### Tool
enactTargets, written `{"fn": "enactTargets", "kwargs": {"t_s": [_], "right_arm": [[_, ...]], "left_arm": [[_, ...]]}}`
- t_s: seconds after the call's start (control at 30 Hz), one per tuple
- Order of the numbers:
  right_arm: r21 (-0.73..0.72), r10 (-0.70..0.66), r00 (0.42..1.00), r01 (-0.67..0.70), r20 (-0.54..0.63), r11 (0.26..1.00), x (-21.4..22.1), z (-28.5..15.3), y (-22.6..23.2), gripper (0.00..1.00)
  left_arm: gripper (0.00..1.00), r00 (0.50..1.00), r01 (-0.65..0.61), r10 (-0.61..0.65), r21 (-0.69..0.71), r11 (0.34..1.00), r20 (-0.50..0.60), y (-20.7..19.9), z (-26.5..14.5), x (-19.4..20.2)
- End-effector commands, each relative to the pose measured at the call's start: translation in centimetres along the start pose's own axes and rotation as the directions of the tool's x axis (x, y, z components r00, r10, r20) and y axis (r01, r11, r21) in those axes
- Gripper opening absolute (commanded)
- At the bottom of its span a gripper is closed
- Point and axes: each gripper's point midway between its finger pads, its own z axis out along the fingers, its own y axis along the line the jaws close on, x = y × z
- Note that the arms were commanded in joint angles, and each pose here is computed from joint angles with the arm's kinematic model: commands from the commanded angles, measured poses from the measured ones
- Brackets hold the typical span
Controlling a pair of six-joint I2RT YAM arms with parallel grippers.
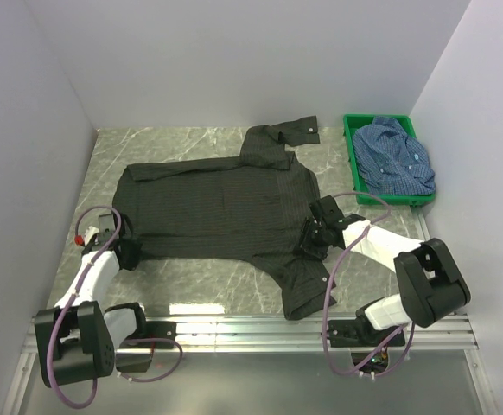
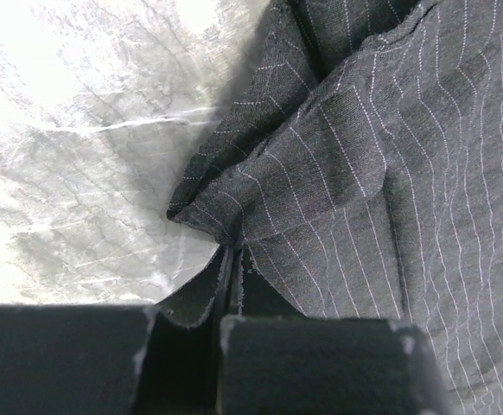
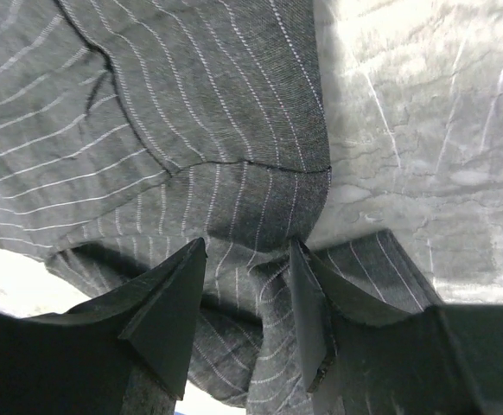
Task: Fold and stack the long sleeve shirts
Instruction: Fold the shirt
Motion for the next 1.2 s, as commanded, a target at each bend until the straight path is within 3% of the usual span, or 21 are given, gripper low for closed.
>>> {"fn": "enactTargets", "kwargs": {"t_s": [0.0,0.27,0.57,0.93,1.0,1.1,1.17], "right_arm": [[0.0,-0.006,1.0,0.006,-0.018,1.0,0.6,0.1,-0.2,0.51],[0.059,-0.039,0.998,0.042,-0.05,0.997,1.6,-0.1,-1.9,0.52],[0.125,-0.056,0.998,0.055,0.006,0.991,1.0,-1.1,-3.3,0.52],[0.05,-0.157,0.985,0.161,-0.073,0.986,2.7,0.1,0.4,0.51],[0.054,-0.165,0.983,0.169,-0.079,0.984,2.9,0.2,0.4,0.49],[0.072,-0.167,0.984,0.171,-0.056,0.983,2.7,-0.2,-0.1,0.36],[0.099,-0.178,0.983,0.18,-0.036,0.979,2.2,-0.6,-0.5,0.2]], "left_arm": [[0.0,0.999,-0.015,0.013,0.045,0.999,0.031,-1.5,-1.1,-1.2],[0.01,0.998,-0.025,0.022,0.039,0.999,0.062,-1.8,-1.6,-2.1],[0.0,0.995,-0.032,0.028,0.044,0.999,0.098,-2.0,-2.3,-3.0],[0.01,0.994,-0.037,0.032,0.041,0.999,0.102,-1.8,-2.3,-2.9],[0.01,0.994,-0.039,0.035,0.04,0.998,0.108,-1.8,-2.5,-3.1],[0.01,0.992,-0.043,0.037,0.043,0.998,0.125,-2.0,-2.9,-3.6],[0.01,0.989,-0.045,0.039,0.041,0.998,0.14,-2.2,-3.2,-4.0]]}}
